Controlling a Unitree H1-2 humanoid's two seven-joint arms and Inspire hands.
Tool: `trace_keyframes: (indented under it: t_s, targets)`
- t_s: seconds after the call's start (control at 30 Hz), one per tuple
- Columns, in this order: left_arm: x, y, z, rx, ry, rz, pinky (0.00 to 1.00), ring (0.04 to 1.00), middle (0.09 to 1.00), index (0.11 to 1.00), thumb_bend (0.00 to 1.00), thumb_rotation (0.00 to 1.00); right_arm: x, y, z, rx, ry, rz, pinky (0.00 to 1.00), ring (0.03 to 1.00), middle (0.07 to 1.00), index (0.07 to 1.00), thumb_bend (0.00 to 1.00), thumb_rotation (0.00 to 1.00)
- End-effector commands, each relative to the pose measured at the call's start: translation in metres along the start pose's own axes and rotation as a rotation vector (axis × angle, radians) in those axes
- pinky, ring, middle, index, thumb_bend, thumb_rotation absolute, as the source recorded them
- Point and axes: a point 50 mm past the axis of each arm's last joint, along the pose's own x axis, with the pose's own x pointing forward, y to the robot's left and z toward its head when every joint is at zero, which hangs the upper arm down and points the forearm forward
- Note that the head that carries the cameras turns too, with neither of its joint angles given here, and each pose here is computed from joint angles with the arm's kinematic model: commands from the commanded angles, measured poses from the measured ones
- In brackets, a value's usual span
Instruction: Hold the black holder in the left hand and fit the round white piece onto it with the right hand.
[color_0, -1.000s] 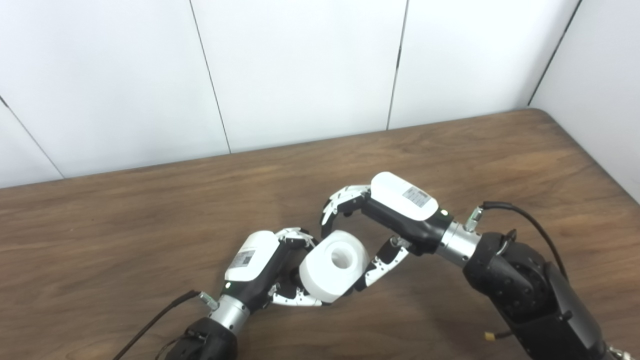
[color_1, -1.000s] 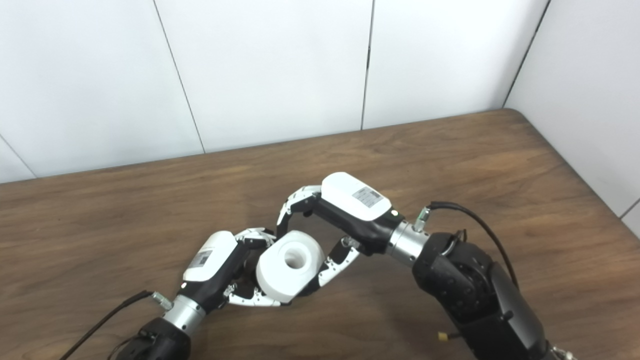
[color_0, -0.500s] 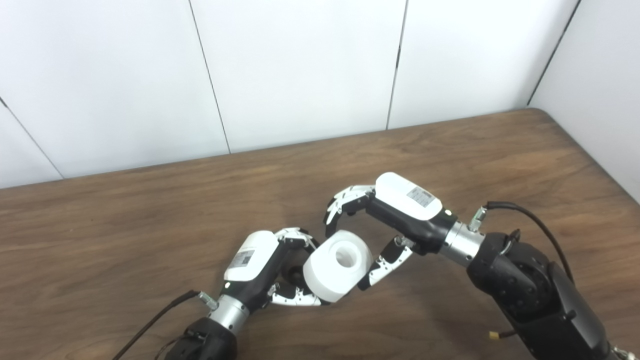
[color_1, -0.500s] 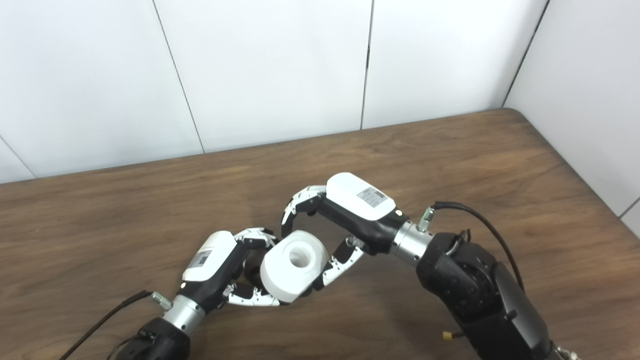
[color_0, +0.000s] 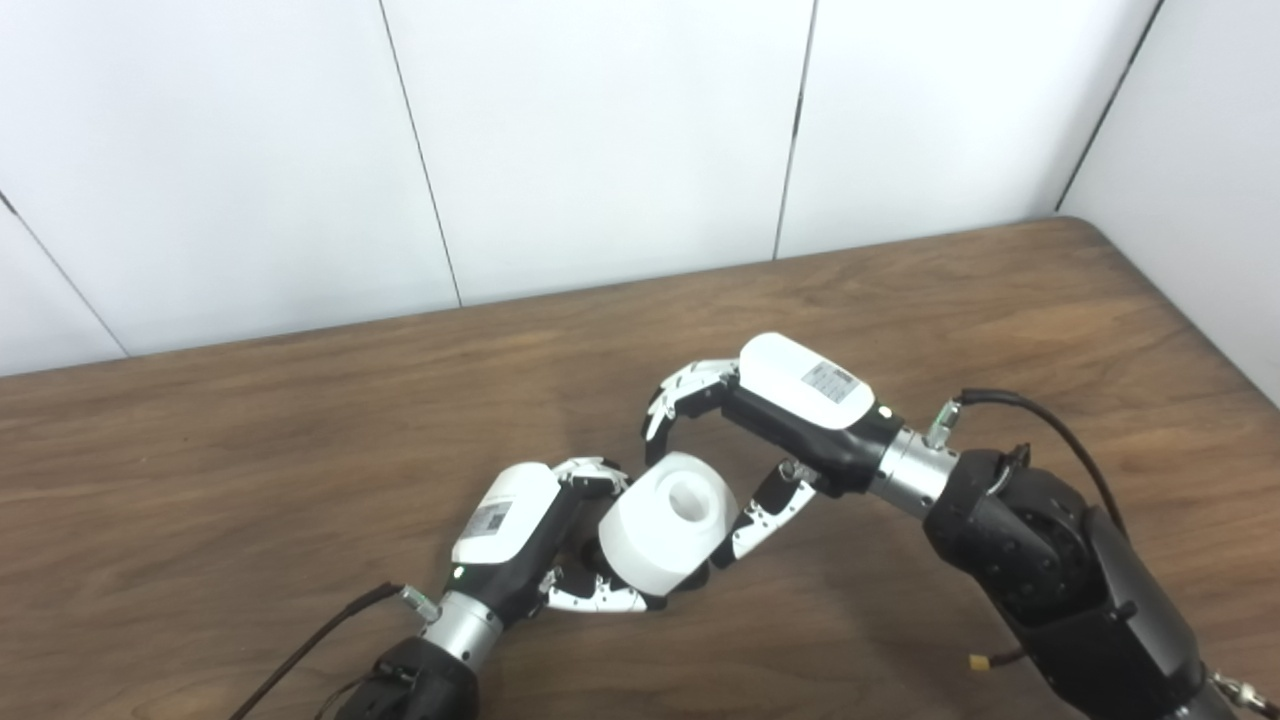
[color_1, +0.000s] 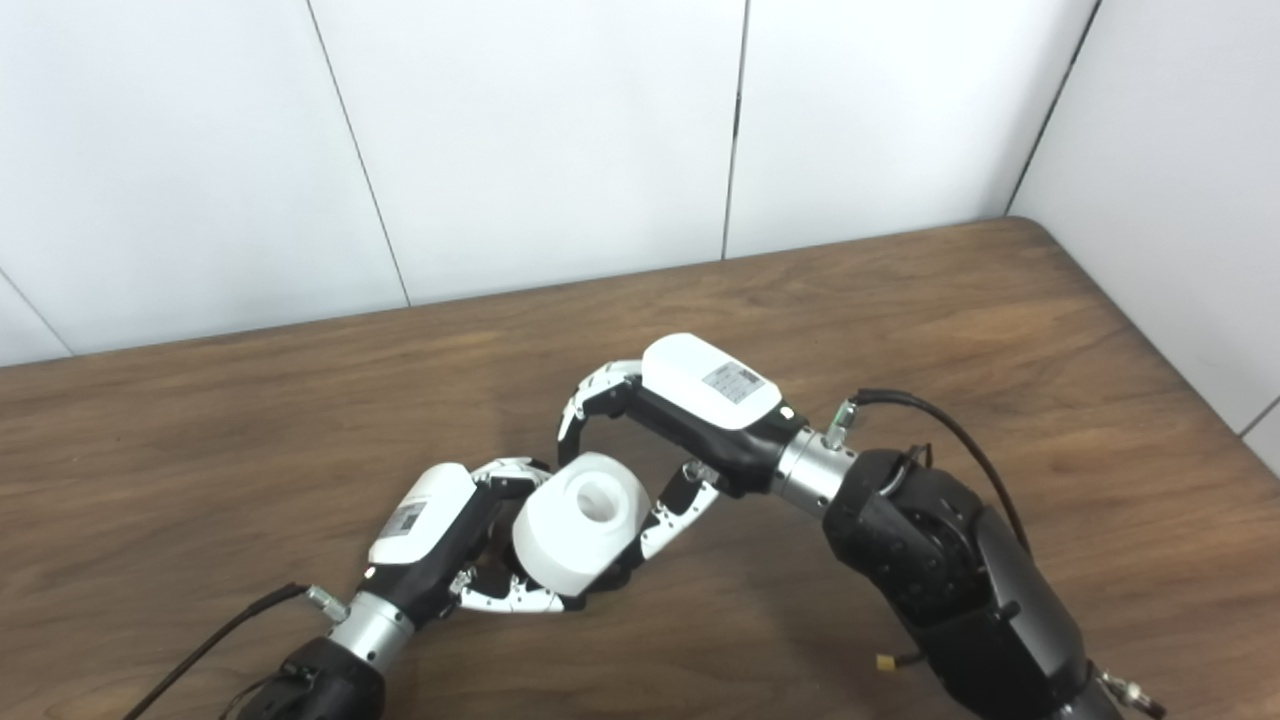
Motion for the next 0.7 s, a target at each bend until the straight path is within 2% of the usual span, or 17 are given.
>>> trace_keyframes:
  t_s: [0.0, 0.3, 0.67]
  targets:
    - [0.0061, 0.005, 0.012, 0.003, -0.044, 0.023, 0.96, 0.832, 0.714, 0.483, 0.52, 0.05, 0.0076, -0.0181, 0.004, -0.059, -0.053, -0.032, 0.61, 0.752, 0.667, 0.477, 0.52, 0.13]
    - [0.0067, 0.0016, 0.0164, -0.002, -0.041, 0.026, 0.96, 0.829, 0.711, 0.483, 0.52, 0.05, 0.0085, -0.0141, 0.006, -0.06, -0.088, 0.015, 0.6, 0.747, 0.662, 0.478, 0.52, 0.13]
    - [0.0095, -0.001, 0.0199, -0.002, -0.037, 0.027, 0.97, 0.831, 0.712, 0.482, 0.52, 0.05, 0.0106, -0.0238, 0.0081, -0.103, -0.119, 0.097, 0.6, 0.749, 0.644, 0.477, 0.52, 0.13]
